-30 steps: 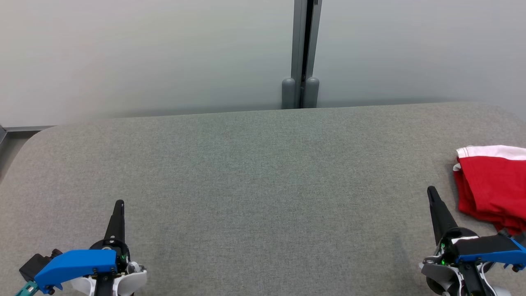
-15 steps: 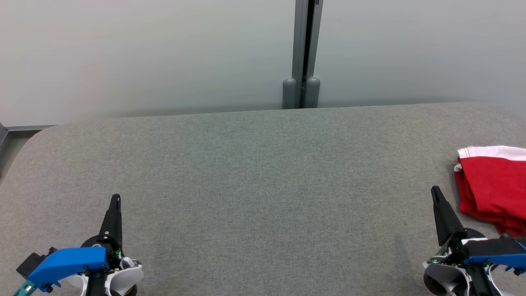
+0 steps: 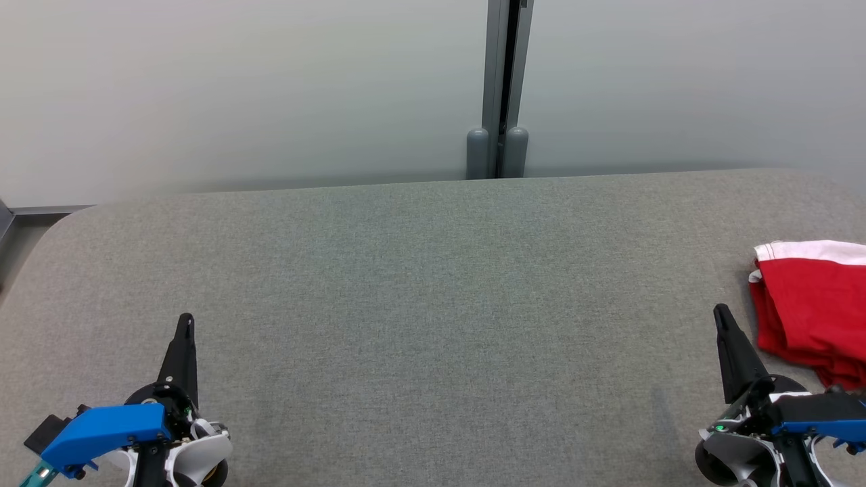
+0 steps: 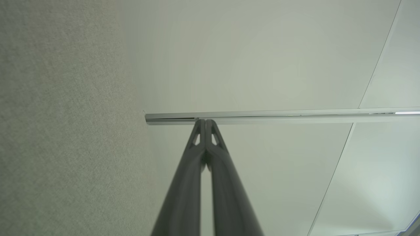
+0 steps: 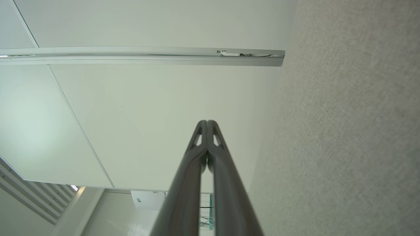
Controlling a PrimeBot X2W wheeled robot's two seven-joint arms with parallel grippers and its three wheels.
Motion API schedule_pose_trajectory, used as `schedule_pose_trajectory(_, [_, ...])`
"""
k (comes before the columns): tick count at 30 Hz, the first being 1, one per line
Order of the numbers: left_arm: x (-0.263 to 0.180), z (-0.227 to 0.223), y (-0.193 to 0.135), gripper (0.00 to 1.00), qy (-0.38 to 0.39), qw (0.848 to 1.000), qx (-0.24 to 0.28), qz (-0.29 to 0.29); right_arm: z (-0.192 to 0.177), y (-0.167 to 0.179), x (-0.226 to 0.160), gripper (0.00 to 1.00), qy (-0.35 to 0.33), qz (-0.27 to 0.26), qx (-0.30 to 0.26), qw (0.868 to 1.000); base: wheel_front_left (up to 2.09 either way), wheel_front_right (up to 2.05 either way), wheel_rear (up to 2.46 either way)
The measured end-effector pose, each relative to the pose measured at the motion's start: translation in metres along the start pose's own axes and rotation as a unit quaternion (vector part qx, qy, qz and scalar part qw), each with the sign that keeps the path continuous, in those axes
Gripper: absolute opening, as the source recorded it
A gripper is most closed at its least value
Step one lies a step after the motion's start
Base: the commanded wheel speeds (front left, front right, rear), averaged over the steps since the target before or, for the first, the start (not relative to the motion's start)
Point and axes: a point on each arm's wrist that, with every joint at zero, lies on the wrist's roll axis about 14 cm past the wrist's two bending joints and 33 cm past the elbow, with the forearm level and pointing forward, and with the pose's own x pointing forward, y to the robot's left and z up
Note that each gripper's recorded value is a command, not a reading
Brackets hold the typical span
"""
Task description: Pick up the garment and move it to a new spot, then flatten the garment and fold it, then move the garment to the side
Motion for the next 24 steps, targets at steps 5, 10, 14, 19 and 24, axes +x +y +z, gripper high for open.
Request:
schedule_pose_trajectory(5, [0.0000, 0.0000, 0.0000, 0.00, 0.000, 1.000, 0.000, 0.000, 0.0000, 0.0000, 0.0000, 0.00, 0.000, 0.000, 0.000, 1.000, 0.00, 0.00, 0.00])
schedule_pose_trajectory(10, [0.0000, 0.0000, 0.0000, 0.00, 0.000, 1.000, 0.000, 0.000, 0.0000, 0.0000, -0.0001, 0.00, 0.000, 0.000, 0.000, 1.000, 0.00, 0.00, 0.00])
schedule_pose_trajectory(14, [0.0000, 0.0000, 0.0000, 0.00, 0.000, 1.000, 0.000, 0.000, 0.0000, -0.0001, -0.0001, 0.00, 0.000, 0.000, 0.000, 1.000, 0.00, 0.00, 0.00])
schedule_pose_trajectory(19, [0.0000, 0.0000, 0.0000, 0.00, 0.000, 1.000, 0.000, 0.000, 0.0000, -0.0001, -0.0001, 0.00, 0.000, 0.000, 0.000, 1.000, 0.00, 0.00, 0.00])
schedule_pose_trajectory(24, [0.0000, 0.0000, 0.0000, 0.00, 0.000, 1.000, 0.000, 0.000, 0.0000, -0.0001, -0.0001, 0.00, 0.000, 0.000, 0.000, 1.000, 0.00, 0.00, 0.00])
